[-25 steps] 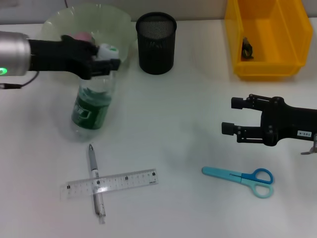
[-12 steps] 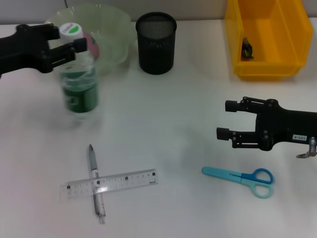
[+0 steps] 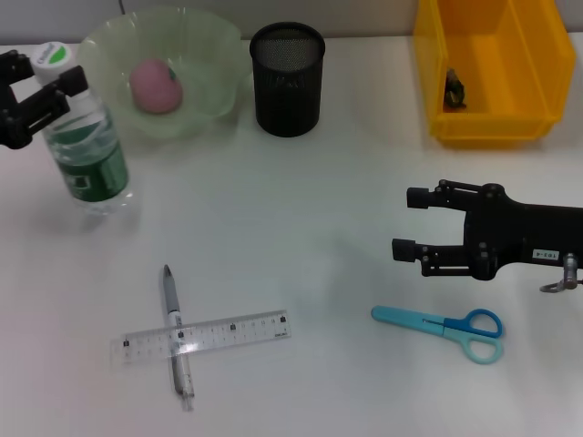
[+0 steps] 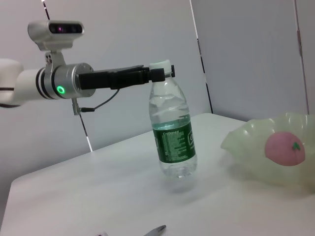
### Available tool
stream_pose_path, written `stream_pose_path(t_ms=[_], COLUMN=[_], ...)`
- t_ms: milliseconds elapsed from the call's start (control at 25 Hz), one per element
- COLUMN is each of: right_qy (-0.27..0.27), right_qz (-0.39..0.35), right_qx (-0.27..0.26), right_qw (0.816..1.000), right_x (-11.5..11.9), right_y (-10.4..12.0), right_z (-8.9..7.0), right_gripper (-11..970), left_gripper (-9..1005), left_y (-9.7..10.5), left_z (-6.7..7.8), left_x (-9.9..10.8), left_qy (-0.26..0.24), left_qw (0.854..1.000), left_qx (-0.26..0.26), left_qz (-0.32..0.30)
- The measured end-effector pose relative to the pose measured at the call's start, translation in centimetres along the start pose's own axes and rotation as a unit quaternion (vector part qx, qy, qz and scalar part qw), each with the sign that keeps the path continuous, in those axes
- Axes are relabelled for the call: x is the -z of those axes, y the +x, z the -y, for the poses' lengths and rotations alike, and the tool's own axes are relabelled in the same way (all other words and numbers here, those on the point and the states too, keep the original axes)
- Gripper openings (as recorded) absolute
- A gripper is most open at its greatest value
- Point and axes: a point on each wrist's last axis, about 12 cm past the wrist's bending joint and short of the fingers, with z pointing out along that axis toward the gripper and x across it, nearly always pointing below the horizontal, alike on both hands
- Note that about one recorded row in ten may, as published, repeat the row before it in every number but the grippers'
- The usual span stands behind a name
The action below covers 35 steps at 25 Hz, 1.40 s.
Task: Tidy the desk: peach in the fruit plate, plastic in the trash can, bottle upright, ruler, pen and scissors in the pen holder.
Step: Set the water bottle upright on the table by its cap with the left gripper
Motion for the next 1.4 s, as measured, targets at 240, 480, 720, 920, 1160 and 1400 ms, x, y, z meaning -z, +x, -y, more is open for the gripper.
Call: stream_pose_path(t_ms=[240,480,720,920,1160,1400], right_qy=[-0.008,-0.01,-0.009,-0.007,-0.007,-0.008], right_qz=[-0.006,-0.008,-0.008,-0.008,-0.008,-0.008], right_qx=[0.003,0.005,0.004,0.002,0.001,-0.001], right_qw=[1.0,1.0,1.0,1.0,1.0,1.0], right_x=[-0.3,-0.4,-0.4,-0.4,-0.4,-0.4], right_y=[0.0,-0.1,-0.1,0.0,0.1,0.1], right_z=[-0.1,-0.1,0.0,-0.1,-0.1,-0.1], right_gripper=[788,786,783,782,780,777], left_gripper=[445,445,444,443,444,443], left_y=[0.6,2.5,3.3,3.6,3.6,3.7], left_z=[-0.1,-0.4,-0.6,-0.7,-0.8,-0.8], left_x=[0.1,-1.3,-2.7,-3.2,-3.5,-3.6], left_qy=[-0.015,-0.073,-0.09,-0.097,-0.099,-0.1], left_qw=[1.0,0.997,0.996,0.995,0.995,0.995], left_qx=[0.004,0.017,0.023,0.025,0.017,0.021], left_qz=[0.009,0.024,0.011,0.007,0.003,0.006])
